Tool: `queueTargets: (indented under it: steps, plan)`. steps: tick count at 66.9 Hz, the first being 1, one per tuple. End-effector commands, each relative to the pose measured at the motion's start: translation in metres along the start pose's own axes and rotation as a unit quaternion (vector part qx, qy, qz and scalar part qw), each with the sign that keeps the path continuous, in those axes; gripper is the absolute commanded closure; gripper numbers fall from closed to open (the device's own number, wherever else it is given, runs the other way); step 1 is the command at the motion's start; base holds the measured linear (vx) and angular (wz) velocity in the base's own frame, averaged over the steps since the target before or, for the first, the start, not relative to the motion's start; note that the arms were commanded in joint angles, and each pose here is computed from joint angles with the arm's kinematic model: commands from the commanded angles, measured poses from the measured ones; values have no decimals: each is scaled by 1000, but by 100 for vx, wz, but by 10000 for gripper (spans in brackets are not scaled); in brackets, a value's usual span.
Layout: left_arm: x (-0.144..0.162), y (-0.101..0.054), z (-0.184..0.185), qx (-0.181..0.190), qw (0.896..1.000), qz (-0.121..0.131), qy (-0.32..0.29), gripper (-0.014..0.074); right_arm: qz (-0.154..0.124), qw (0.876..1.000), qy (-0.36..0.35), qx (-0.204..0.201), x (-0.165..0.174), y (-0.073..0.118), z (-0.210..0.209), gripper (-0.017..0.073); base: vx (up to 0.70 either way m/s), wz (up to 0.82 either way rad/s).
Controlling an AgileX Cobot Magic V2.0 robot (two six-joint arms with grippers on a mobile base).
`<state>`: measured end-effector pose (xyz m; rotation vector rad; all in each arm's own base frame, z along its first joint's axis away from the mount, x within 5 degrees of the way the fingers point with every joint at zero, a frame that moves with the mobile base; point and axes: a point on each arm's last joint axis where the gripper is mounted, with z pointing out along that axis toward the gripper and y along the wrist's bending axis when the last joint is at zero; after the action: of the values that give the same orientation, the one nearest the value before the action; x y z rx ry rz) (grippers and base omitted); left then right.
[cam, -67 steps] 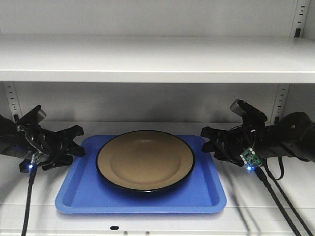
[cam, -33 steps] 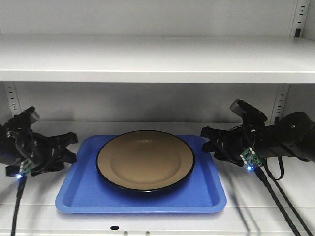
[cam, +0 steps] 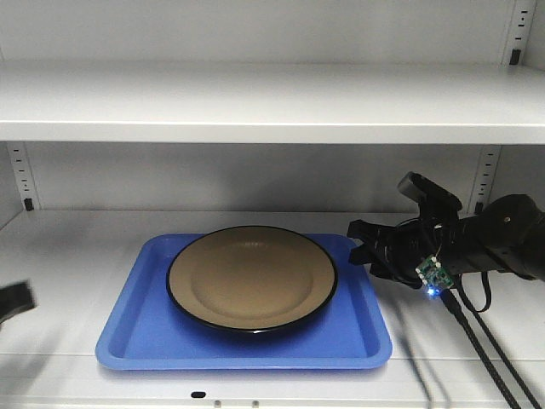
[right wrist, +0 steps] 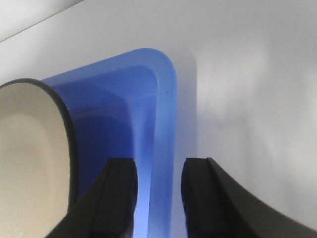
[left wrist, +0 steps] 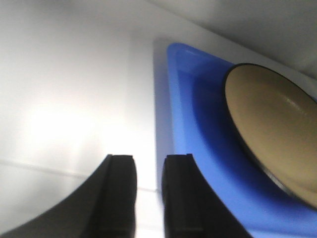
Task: Place disk in tray to left cabinet
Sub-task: 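Open the left gripper and withdraw it from the tray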
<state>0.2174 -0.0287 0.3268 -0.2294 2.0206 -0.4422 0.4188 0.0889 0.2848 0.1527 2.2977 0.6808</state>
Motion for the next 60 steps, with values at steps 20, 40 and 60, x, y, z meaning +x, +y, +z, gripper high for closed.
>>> queueTargets:
  steps: [20,40,60]
  plan:
    - [76,27,-82,-2,987,82,-138,595,-12,998,-64,-19,-21,19,-28,240,0,0]
    - [135,52,-97,-26,966,189,-176,598,-12,998,-64,-19,-21,19,-28,240,0,0]
    - [183,77,-87,-49,955,227,-185,597,-12,998,-62,-19,-21,19,-28,240,0,0]
